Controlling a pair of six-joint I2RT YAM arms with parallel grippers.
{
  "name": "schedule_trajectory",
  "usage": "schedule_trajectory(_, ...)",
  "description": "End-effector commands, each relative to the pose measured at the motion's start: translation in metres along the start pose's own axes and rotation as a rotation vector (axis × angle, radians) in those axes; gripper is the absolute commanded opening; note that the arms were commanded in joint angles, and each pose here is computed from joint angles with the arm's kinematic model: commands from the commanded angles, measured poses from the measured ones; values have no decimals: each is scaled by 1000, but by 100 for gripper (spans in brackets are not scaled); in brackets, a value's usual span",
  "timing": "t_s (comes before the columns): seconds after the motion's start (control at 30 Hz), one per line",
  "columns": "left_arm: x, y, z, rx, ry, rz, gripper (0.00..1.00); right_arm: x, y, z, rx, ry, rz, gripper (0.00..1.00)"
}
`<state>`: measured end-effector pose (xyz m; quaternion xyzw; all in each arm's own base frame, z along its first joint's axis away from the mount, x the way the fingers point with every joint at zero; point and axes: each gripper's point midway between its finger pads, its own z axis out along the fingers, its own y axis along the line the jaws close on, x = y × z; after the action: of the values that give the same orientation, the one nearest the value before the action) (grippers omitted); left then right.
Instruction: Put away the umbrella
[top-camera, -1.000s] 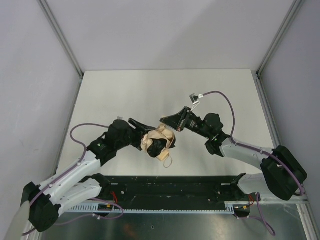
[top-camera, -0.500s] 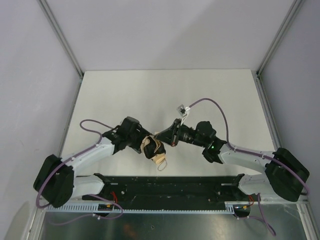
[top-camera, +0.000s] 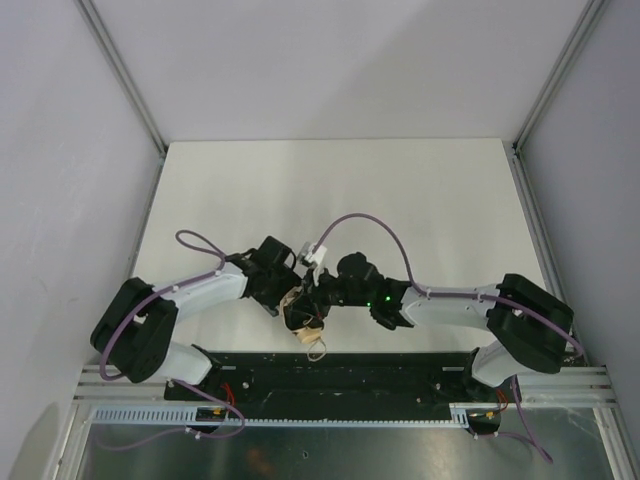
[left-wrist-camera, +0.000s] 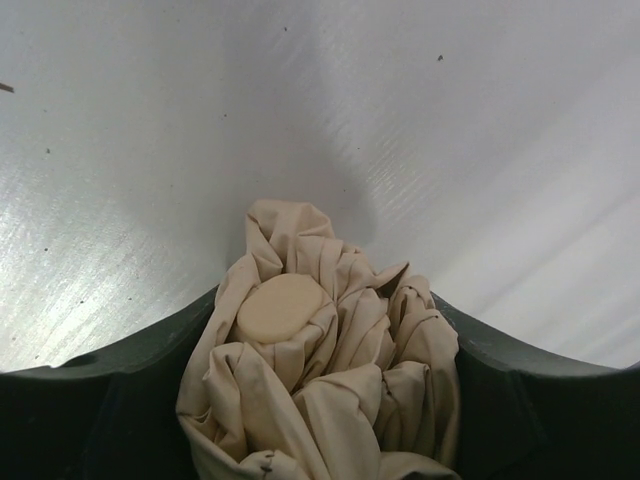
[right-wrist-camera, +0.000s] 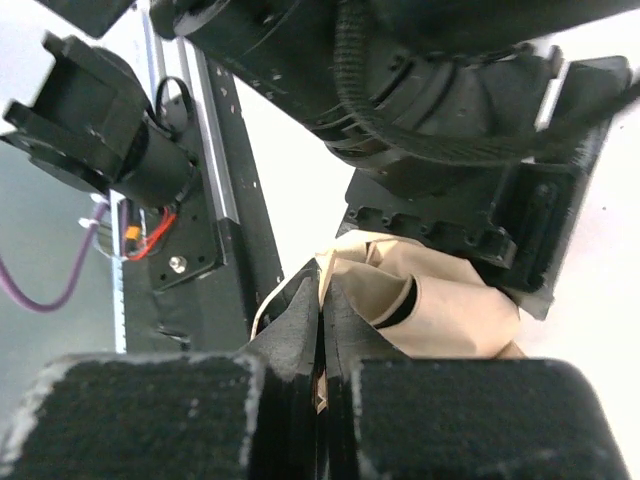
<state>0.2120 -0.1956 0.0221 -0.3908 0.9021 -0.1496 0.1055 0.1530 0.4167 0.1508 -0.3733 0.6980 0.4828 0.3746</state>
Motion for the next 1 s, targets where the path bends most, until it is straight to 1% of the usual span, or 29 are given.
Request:
schedule_trajectory(0.0,-5,1,3,-26,-34,47,0,-11,9,16,-8,18,-220,0)
schedule_trajectory(0.17,-4,1,8,-47,-10,122,0,19,10,25,-56,121,-224,0)
schedule_trajectory(0.27,-2,7,14,-75,10,159,0,30,15,28,-86,151,-213,0)
schedule_trajectory(0.33,-1,7,18,-87,25,198,0,32,19,31,-113,149,-188,0)
schedule_trajectory(0.4,-2,10,23,-104,19,217,0,17,20,33,-101,95,-133,0)
schedule_trajectory(0.43,-4,10,25,-102,5,223,0,4,24,33,-114,46,-84,0)
schedule_trajectory(0.53,-10,10,30,-73,-48,231,0,-44,43,22,-206,-119,61,0)
schedule_trajectory(0.63,-14,15,31,-70,-77,189,0,-78,68,15,-324,-244,192,0)
schedule_trajectory(0.77,-17,17,33,-82,-104,131,0,-87,84,17,-406,-309,335,0)
schedule_trajectory(0.87,-20,19,36,-96,-122,99,0,-93,92,11,-456,-344,408,0)
schedule_trajectory(0.9,-20,18,37,-96,-123,97,0,-94,94,11,-458,-344,416,0)
schedule_trajectory(0.97,-19,16,37,-93,-121,95,0,-84,85,18,-390,-310,388,0)
